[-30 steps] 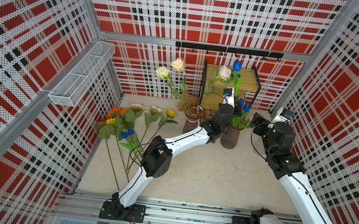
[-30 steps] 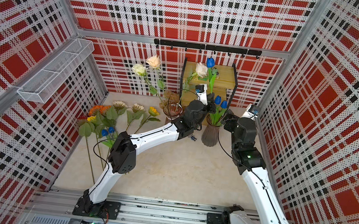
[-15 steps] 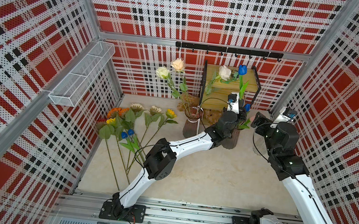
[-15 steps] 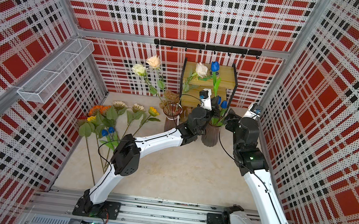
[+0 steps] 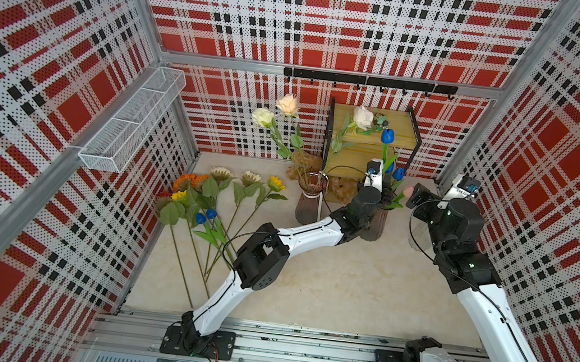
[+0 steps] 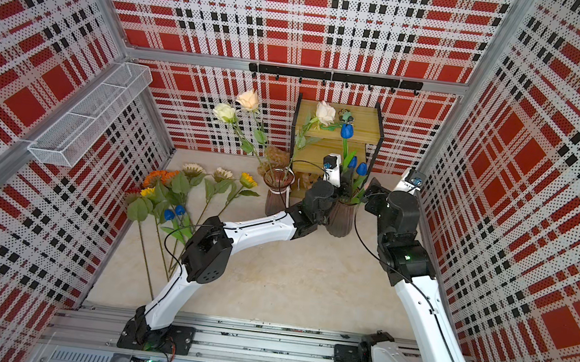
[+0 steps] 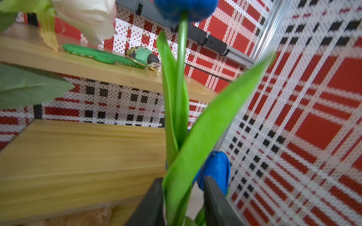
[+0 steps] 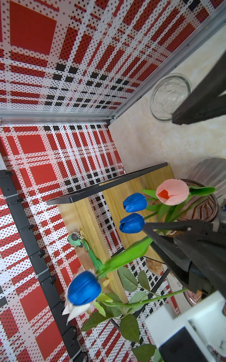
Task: Arrange the flowers in different vases according to their variety
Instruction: Insert the flower into the vase.
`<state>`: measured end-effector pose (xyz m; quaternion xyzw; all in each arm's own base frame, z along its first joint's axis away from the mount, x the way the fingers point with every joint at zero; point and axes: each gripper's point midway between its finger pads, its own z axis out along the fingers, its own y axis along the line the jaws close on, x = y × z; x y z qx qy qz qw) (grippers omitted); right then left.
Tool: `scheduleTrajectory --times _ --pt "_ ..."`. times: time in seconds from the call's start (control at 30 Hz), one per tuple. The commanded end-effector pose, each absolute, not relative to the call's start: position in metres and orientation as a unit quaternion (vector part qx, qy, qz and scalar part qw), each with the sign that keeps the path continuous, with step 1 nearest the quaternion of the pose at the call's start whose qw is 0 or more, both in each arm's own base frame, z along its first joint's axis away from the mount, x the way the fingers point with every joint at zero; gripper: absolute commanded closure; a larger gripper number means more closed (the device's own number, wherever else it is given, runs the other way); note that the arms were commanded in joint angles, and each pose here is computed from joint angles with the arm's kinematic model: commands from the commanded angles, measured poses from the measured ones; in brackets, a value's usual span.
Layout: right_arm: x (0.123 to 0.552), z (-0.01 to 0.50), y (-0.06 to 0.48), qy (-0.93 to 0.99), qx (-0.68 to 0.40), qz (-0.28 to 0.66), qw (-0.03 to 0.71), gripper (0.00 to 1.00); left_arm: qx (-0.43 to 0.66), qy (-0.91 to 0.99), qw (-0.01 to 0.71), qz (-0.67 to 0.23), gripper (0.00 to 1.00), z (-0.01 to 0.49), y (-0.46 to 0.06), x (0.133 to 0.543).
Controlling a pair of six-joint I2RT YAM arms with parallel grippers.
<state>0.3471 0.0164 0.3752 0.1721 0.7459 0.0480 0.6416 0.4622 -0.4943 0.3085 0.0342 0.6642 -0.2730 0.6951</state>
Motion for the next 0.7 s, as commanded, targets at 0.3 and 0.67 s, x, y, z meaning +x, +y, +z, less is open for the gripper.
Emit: scheduleTrajectory --times 0.3,0.67 --pt "0.344 0.389 0.019 0.737 0.165 0.061 0.652 0.08 0.036 0.648 0.713 -0.265 0.34 0.346 -0.474 0.438" --pt "0.344 0.365 0.056 0.767 0.117 0.075 0.627 0.09 0.024 0.644 0.729 -0.229 0.24 0.397 -0.404 0.387"
